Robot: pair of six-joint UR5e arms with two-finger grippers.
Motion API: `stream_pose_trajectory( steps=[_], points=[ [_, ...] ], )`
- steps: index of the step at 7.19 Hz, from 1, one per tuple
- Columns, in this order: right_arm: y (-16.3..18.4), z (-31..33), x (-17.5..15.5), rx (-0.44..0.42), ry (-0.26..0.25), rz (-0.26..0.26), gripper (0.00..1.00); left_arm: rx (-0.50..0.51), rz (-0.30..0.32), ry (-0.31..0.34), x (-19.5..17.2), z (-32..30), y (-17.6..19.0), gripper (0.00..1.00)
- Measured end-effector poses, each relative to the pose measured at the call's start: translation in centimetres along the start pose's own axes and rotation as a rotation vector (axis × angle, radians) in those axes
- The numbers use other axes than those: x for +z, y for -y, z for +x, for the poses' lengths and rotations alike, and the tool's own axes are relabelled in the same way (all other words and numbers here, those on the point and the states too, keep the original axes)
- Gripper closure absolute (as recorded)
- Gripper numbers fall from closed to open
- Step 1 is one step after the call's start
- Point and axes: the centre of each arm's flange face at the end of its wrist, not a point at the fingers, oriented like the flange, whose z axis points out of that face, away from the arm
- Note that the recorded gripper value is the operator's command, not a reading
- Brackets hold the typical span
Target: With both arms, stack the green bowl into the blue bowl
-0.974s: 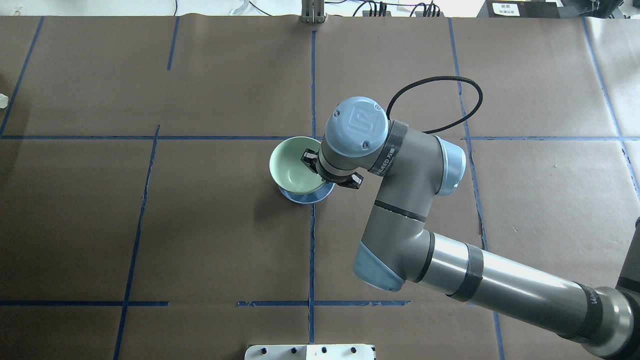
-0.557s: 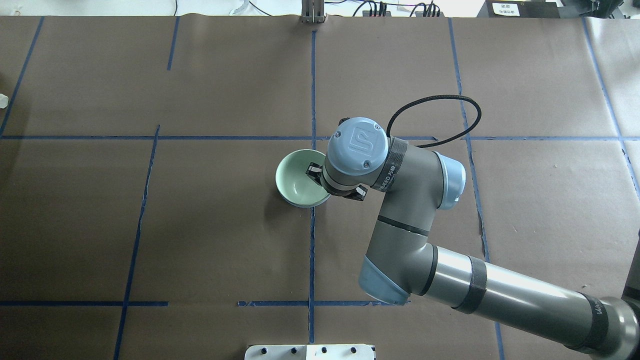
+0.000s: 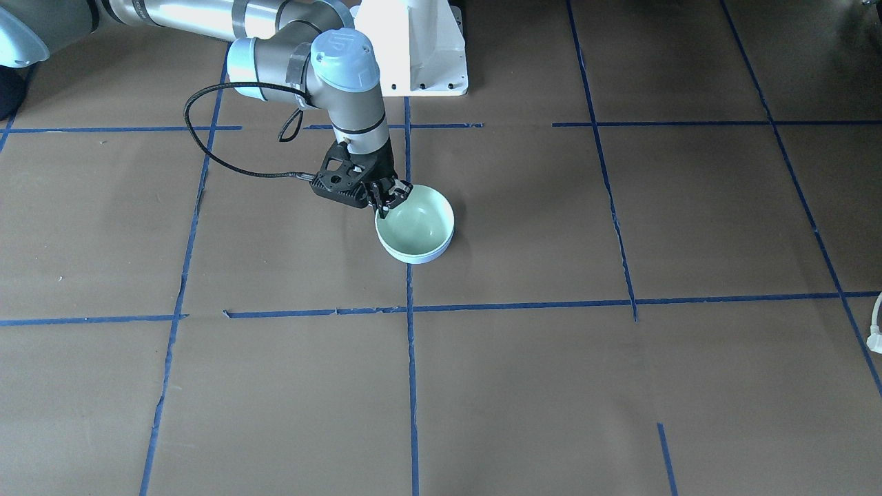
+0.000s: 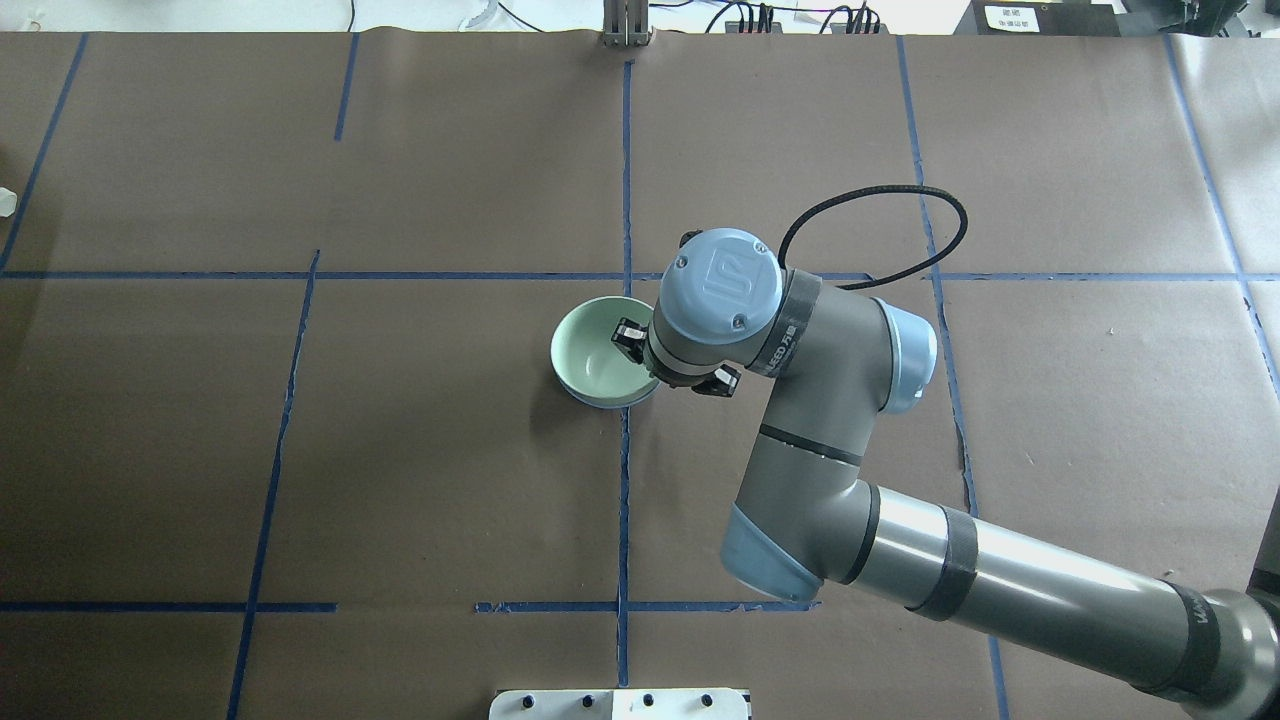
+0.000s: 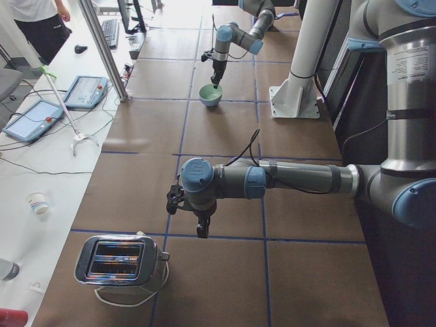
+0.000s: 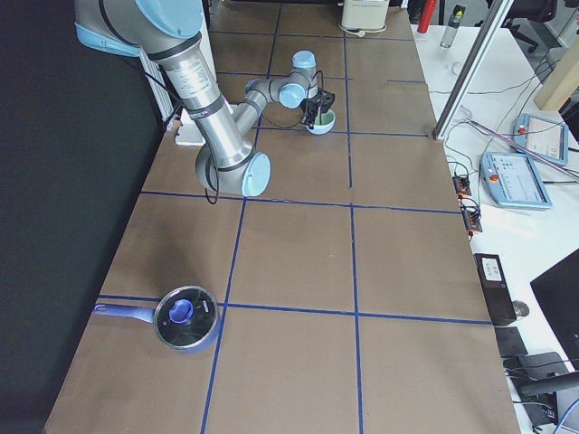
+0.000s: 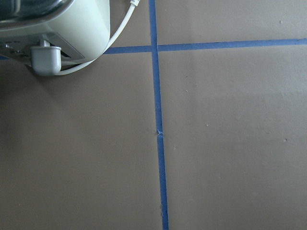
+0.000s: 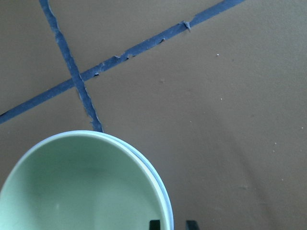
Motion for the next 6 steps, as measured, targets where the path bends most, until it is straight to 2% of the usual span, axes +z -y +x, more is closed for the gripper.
stream_pose_trajectory(
  steps=[1,2,3,5,6],
  points=[
    [3.0,0.2,-1.9,-0.016,0.013,-0.033,0.0,0.01,0.003,0.003,0.0,0.0,0.0,0.0],
    [7.8,1.6,-3.9,-0.052,0.019,-0.079,0.0,0.019,0.01,0.007,0.2,-0.3,0.1,0.0],
    [14.0,5.0,-5.5,-0.107,0.015,-0.11,0.0,0.024,0.013,0.011,0.4,-0.6,0.1,0.0],
    [27.4,17.3,-8.3,-0.284,0.0,-0.144,0.0,0.06,0.046,0.016,0.6,-0.8,0.1,0.0],
    [32.8,24.8,-9.5,-0.374,-0.003,-0.152,0.0,0.066,0.051,0.016,1.0,-1.2,-0.3,0.0]
  ],
)
